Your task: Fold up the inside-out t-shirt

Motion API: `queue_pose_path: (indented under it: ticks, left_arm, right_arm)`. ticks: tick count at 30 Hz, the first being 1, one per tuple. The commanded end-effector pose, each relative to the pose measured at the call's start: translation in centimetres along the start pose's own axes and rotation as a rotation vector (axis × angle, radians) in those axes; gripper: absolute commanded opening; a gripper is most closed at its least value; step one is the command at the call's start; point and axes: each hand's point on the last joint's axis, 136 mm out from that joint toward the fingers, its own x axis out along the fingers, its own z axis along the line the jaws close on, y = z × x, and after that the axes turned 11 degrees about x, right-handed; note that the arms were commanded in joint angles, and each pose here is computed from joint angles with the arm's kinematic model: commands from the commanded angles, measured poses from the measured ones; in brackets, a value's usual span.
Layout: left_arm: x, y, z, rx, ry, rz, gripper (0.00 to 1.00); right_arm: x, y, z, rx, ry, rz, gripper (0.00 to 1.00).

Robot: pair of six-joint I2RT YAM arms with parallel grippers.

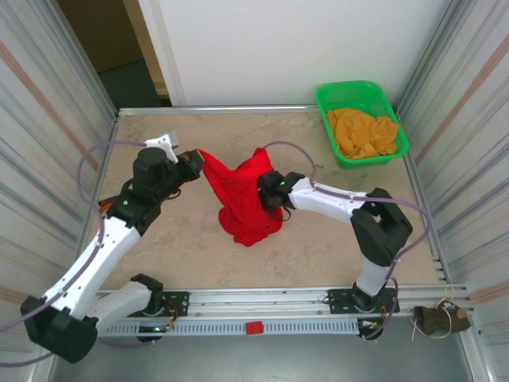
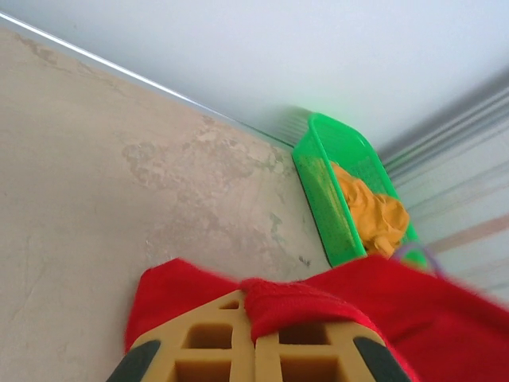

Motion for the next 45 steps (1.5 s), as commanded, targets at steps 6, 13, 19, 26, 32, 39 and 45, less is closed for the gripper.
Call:
queue_pose_path:
  ticks: [6, 13, 19, 26, 32, 39, 45]
  left_arm:
    - [5.3, -2.7, 5.8, -0.177, -0.120, -0.033, 0.00]
    - [7.3, 1.8, 11.2, -0.196, -0.258, 0.095, 0.00]
    - [7.0, 6.1, 13.3, -0.189, -0.307, 0.188, 0.00]
    - [6.8, 8.9, 14.9, -0.188, -0.327, 0.271, 0.00]
    - [7.0, 7.7, 12.5, -0.102, -0.210, 0.284, 0.25]
    - [4.5, 3.3, 4.7, 0.107, -0.033, 0.175, 0.52]
    - [3.5, 2.5, -5.0, 0.172, 0.184, 0.077, 0.57]
  right_arm:
    - [-2.8, 3.7, 2.0, -0.232, 0.006, 0.127, 0.00]
    - [-8.4, 1.3, 3.7, -0.212, -0.103, 0.006, 0.00]
    - [-17.7, -5.9, 5.1, -0.112, -0.219, -0.271, 0.00]
    - [-29.6, -12.0, 6.7, -0.033, -0.387, -0.544, 0.00]
    - [-34.2, -14.4, 7.1, 0.001, -0.441, -0.664, 0.00]
    - [-36.7, -15.6, 8.6, -0.008, -0.507, -0.682, 0.00]
    - [-36.1, -16.4, 8.4, 0.003, -0.491, -0.685, 0.00]
